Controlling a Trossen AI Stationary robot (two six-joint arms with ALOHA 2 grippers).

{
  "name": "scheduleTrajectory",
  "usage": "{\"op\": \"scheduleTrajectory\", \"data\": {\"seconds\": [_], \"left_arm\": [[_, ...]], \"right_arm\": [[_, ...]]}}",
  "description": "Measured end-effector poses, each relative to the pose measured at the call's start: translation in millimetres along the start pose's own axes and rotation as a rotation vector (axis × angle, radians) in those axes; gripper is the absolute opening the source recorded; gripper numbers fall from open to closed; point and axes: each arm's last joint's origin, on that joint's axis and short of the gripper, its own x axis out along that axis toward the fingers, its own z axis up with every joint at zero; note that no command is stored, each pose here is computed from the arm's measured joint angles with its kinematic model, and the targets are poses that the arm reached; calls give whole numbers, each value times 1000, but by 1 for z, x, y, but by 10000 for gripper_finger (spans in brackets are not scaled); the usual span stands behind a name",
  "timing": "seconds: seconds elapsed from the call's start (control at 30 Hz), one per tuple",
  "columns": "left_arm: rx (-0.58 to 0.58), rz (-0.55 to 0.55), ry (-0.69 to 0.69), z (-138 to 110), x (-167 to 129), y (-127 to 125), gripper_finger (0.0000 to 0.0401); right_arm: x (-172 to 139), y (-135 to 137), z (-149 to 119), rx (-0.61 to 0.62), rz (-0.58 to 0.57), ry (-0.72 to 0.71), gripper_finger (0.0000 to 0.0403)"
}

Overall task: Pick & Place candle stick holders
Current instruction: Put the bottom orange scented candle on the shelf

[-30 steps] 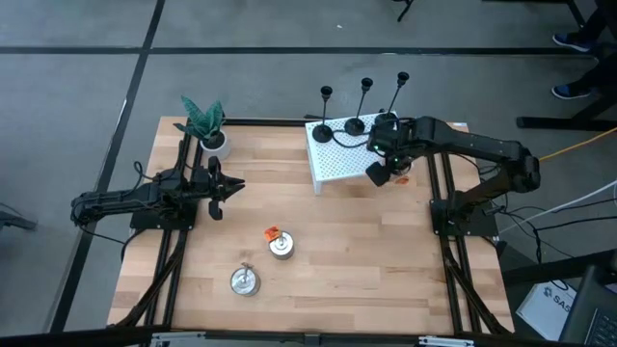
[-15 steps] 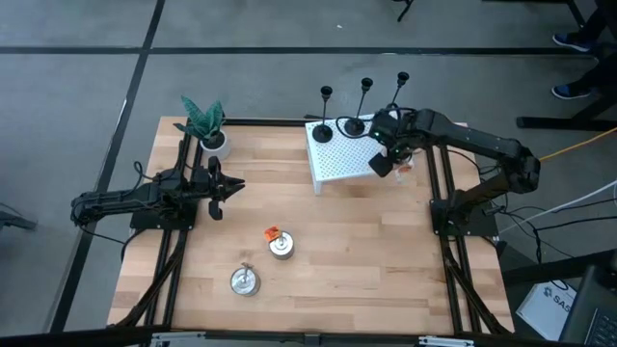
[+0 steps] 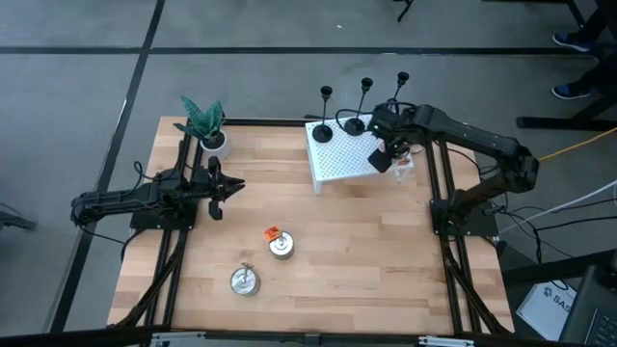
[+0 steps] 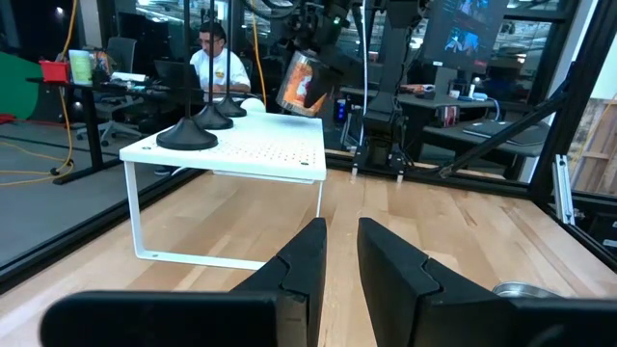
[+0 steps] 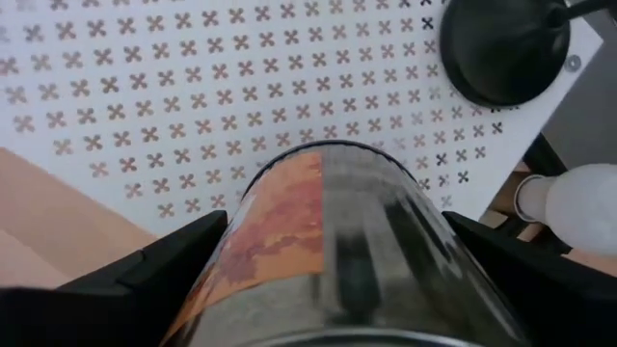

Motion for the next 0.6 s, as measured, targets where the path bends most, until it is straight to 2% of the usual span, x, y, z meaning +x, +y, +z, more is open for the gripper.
{"op": "scheduleTrajectory", "data": {"seconds": [0.6], "left_arm": [[0,0,0,0,0,0,59]], "right_arm": [[3,0,2,-68,-4,8,386]]}}
